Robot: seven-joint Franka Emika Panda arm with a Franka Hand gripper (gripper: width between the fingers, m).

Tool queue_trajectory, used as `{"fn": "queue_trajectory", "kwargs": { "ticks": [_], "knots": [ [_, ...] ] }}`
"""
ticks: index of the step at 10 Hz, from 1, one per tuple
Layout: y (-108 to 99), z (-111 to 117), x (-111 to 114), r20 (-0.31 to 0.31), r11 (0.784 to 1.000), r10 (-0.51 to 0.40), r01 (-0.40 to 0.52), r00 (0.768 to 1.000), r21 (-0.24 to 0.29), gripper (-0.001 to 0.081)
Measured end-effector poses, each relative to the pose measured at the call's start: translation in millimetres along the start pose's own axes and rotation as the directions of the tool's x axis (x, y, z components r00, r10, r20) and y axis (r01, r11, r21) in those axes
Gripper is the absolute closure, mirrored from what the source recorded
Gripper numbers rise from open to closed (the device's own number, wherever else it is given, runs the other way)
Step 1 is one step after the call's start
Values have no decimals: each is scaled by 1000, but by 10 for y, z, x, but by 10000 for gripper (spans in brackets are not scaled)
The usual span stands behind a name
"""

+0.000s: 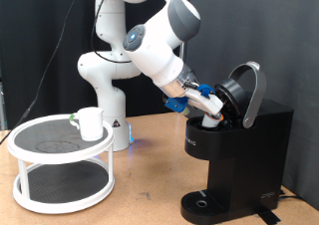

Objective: Make a cup of coffee with the keurig machine

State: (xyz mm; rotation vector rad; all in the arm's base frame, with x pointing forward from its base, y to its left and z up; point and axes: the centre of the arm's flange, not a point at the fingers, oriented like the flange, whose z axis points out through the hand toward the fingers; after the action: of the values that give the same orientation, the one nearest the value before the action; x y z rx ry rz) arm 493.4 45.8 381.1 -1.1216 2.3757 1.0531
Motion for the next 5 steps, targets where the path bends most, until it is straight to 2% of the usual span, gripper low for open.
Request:
{"fn": "queue_trajectory", "kwargs": {
  "ticks": [2, 5],
  "knots": [
    [36, 8, -4, -3, 1000, -2, 2, 1000, -23, -2],
    [49, -17, 0, 0, 1000, -1, 1, 1000, -24, -2]
  ]
}}
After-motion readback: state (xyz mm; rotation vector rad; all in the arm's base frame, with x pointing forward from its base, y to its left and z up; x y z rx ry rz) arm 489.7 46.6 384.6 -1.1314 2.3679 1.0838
